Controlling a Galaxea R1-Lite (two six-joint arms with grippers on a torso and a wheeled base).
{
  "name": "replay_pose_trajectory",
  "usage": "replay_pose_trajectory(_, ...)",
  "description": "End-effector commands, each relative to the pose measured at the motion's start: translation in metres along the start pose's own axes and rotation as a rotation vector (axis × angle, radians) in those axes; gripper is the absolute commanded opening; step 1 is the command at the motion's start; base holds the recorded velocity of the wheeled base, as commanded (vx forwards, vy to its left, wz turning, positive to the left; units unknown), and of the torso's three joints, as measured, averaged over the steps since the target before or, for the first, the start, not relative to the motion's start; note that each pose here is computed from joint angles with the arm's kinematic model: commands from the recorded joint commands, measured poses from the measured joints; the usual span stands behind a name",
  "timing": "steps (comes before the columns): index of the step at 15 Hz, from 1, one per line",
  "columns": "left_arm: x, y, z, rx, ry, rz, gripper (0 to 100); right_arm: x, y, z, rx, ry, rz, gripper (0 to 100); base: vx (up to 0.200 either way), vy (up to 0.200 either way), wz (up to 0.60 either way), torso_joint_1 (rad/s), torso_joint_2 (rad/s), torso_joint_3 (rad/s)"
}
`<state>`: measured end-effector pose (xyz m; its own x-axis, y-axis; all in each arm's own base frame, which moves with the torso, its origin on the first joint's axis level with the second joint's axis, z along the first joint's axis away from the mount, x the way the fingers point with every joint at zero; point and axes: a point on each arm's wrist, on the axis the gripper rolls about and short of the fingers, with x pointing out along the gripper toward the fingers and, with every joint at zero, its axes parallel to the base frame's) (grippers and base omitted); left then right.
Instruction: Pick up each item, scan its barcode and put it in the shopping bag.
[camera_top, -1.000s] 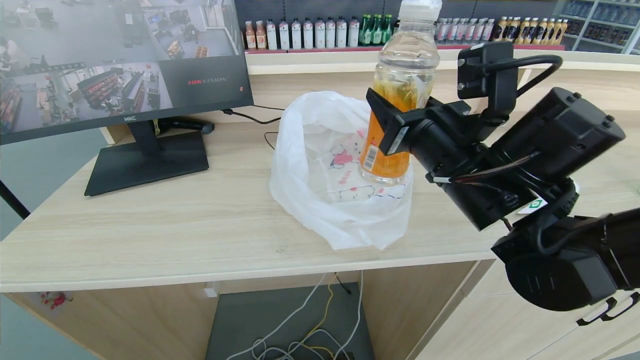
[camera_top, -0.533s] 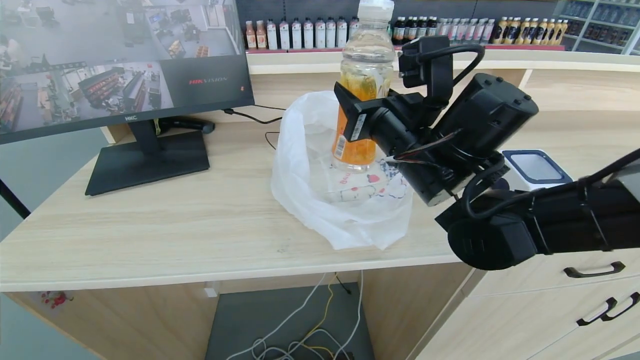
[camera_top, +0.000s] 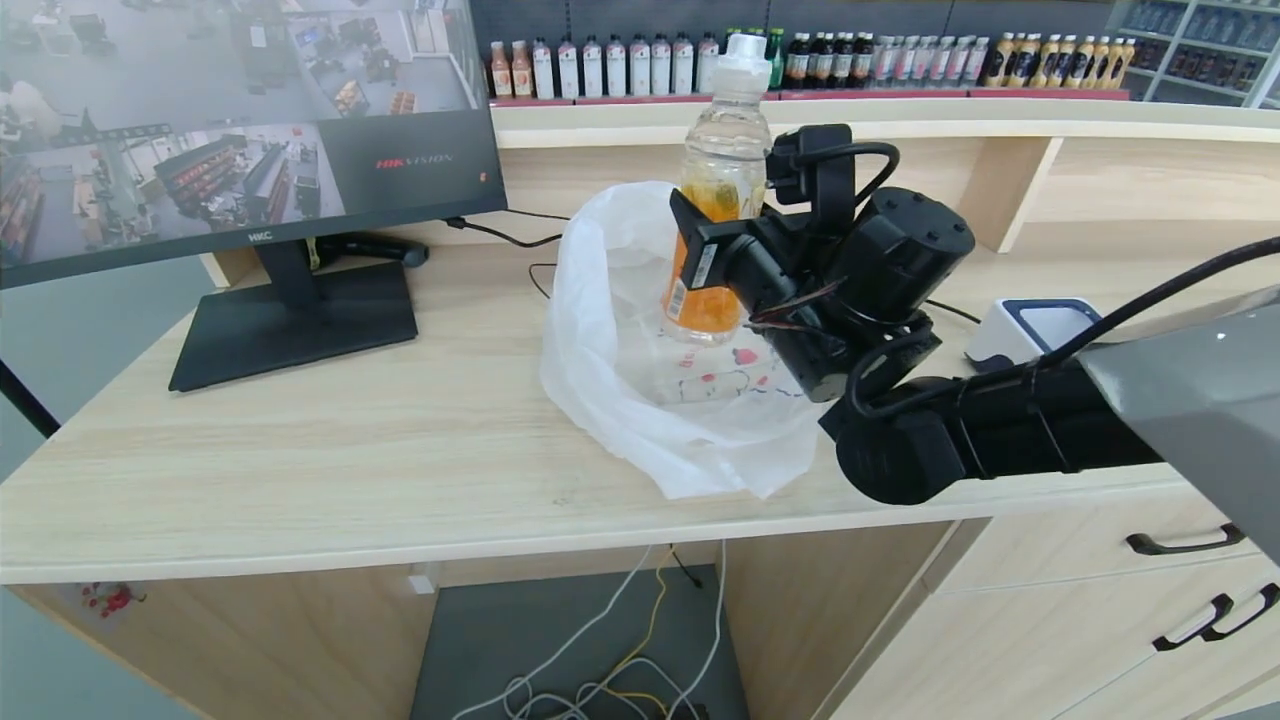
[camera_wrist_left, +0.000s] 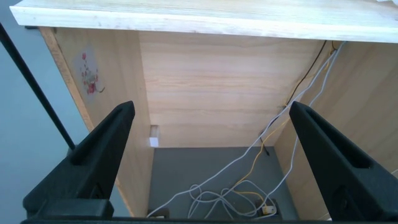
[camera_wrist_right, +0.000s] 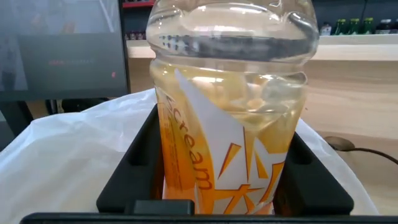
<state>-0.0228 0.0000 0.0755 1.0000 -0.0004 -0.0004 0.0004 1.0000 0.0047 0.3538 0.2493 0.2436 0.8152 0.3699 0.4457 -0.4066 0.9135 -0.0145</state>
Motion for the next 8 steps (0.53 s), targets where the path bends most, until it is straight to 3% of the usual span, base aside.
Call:
replay_pose_trajectory(1,0.000,0.000,0.000,0.000,0.000,0.000,100,0.003,0.000,-0.013,-0.006,0.017,0.000,0,0.000,0.000,0.00,0.000,0.00,0.000)
replay_pose_trajectory(8,0.000,0.000,0.000,0.000,0.000,0.000,100,0.022,-0.001,-0.028,-0.010,0.024,-0.004,0,0.000,0.000,0.00,0.000,0.00,0.000)
